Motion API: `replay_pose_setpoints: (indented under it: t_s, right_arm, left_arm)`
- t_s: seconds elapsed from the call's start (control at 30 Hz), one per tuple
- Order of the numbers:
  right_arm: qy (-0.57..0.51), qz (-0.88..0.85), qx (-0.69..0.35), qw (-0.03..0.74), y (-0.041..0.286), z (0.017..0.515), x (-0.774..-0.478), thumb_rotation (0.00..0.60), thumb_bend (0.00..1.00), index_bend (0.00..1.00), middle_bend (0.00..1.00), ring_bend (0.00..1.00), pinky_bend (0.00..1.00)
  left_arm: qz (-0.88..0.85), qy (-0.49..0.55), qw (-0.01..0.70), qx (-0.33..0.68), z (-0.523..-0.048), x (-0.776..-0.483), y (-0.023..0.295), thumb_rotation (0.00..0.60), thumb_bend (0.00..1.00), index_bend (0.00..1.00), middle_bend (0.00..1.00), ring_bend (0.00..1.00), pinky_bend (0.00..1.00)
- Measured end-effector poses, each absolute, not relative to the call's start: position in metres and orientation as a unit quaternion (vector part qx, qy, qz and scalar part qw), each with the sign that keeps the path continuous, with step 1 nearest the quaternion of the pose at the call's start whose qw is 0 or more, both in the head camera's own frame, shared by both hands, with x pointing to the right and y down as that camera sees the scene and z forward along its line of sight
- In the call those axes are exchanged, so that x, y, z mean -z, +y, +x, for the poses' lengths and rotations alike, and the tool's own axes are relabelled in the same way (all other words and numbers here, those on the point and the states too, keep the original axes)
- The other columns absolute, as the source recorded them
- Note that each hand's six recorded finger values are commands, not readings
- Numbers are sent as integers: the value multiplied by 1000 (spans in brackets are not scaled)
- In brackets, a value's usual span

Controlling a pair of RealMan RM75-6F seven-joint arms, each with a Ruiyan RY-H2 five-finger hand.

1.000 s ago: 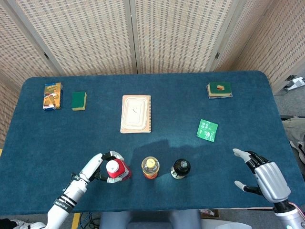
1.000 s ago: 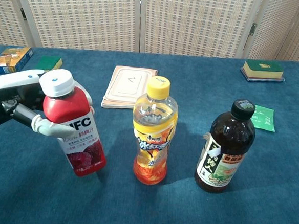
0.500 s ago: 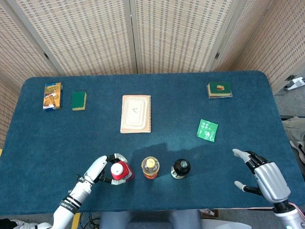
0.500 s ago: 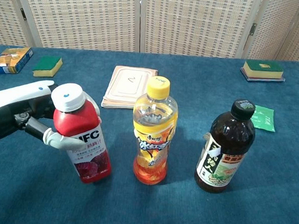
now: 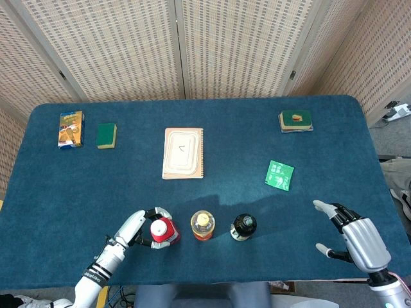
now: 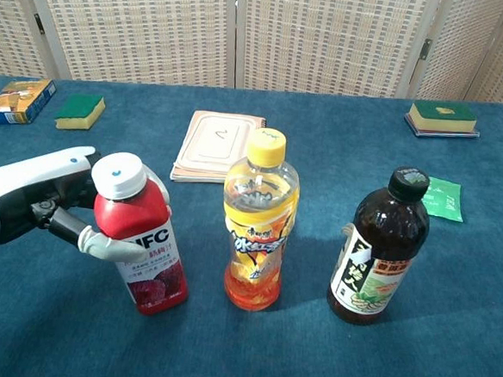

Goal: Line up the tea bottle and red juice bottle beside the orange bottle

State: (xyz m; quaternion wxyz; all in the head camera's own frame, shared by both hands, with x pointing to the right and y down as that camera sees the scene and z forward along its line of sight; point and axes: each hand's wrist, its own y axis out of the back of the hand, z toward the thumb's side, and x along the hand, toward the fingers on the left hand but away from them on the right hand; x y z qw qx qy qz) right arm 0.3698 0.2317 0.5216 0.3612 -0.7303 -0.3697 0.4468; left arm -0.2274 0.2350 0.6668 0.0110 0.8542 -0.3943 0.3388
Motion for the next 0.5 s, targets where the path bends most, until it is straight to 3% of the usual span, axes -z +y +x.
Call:
replay_pose_setpoints:
  t_s: [0.5]
  right_arm:
    - [-369,-730,-448,361,232,370,-522,600,0,178,297,237,460]
  left_arm:
    - [847,-406,4,-342,-231,-677,232,600,95,506,411,447,405]
